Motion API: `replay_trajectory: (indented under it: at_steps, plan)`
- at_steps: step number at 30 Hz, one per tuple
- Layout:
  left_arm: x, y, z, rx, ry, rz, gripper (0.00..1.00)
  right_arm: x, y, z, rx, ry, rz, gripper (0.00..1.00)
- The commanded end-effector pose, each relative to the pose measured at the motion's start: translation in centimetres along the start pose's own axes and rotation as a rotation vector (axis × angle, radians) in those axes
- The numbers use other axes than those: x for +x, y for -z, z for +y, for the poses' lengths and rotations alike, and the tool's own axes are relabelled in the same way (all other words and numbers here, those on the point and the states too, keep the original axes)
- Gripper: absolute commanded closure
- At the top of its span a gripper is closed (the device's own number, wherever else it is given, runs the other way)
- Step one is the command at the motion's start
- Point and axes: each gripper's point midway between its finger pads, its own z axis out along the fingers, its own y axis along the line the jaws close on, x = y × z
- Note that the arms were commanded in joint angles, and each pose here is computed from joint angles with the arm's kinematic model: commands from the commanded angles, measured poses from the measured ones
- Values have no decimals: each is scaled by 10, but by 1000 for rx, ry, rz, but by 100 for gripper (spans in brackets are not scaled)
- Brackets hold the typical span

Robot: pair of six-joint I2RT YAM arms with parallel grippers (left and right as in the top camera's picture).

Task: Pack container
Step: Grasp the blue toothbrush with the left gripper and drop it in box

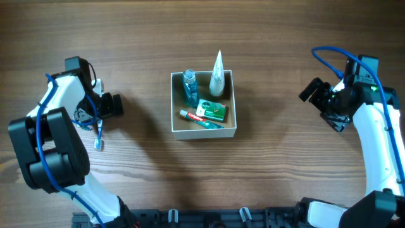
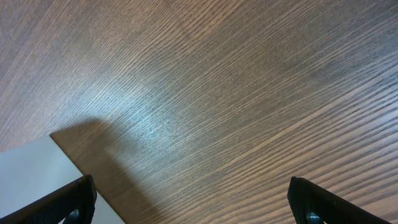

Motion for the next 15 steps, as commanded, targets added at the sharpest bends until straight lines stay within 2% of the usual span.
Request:
replay_trajectory:
  at_steps: [1,2,4,5,6,7,10,12,15]
  plan:
    - [8,-16,-5,32,12,54,0,0,2,-2,5,11,-9,0]
    - [9,-17,-7,41,12,59,1,0,2,-2,5,10,-9,0]
    - [9,-16,-7,44,12,61,15,0,2,-2,5,11,-9,0]
    - [10,-17,-7,44,12,62,47,0,2,-2,5,11,-9,0]
    - [10,-17,-7,44,12,62,60,0,2,-2,5,11,-9,0]
    - [10,-16,-7,44,12,62,64,0,2,-2,5,11,-9,0]
    - [12,-16,-7,44,13,70,68,0,2,-2,5,11,-9,0]
    - [13,-16,-7,43,13,77,80,0,2,-2,5,11,-9,0]
    - [14,-16,-7,43,13,80,91,0,2,-2,5,10,-9,0]
